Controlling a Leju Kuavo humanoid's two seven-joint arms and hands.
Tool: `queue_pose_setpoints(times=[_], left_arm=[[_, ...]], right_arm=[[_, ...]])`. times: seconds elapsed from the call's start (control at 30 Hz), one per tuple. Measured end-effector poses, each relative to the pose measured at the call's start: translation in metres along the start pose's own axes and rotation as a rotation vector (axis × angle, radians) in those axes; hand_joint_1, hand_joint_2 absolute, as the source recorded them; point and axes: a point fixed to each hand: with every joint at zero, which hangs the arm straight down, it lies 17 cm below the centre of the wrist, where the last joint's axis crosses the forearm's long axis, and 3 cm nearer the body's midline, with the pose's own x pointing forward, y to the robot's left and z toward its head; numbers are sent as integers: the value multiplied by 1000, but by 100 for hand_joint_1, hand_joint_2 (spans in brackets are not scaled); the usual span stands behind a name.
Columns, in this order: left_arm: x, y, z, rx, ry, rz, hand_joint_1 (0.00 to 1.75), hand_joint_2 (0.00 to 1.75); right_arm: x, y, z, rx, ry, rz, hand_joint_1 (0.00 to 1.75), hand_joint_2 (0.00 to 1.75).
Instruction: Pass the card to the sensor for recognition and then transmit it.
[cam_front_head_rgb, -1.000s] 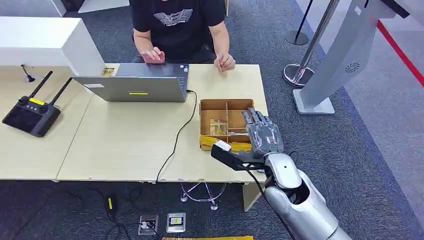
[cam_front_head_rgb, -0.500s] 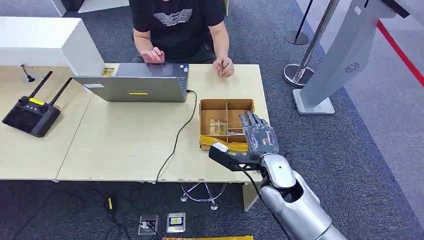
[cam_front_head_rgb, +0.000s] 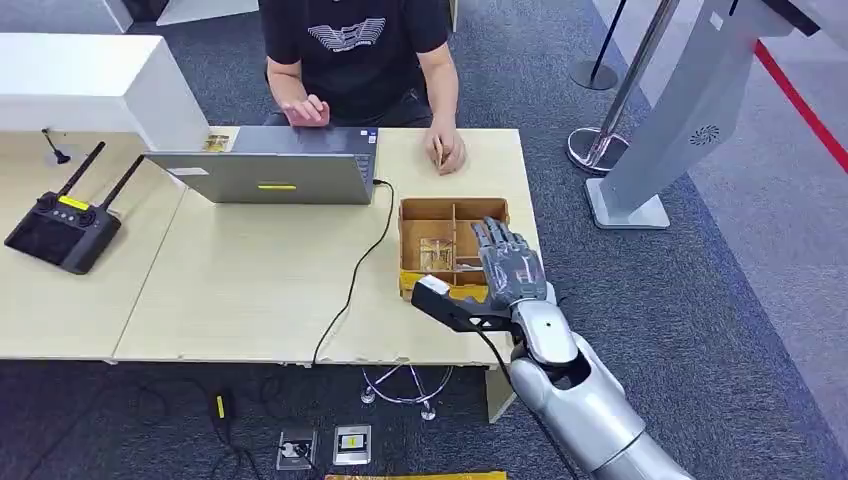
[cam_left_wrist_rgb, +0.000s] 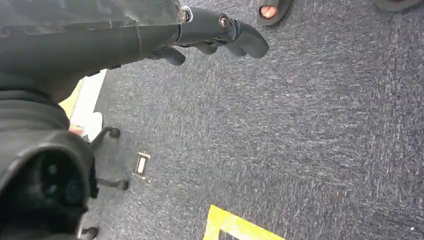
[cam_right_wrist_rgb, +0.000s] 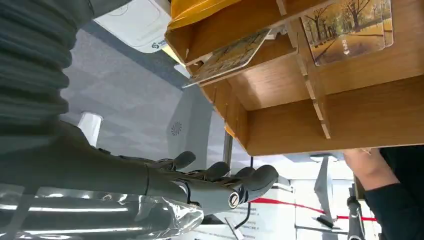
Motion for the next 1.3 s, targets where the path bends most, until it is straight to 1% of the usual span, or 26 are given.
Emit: queue_pose_setpoints(times=[0.33, 1.3], left_arm=[[0, 1, 0, -2, -1, -9, 0, 0], [1, 3, 0, -3, -10, -26, 0, 0]], right_arm=[[-4, 7, -2, 21, 16, -9, 0, 175], [-6, 9, -3, 29, 19, -15, 0, 175]])
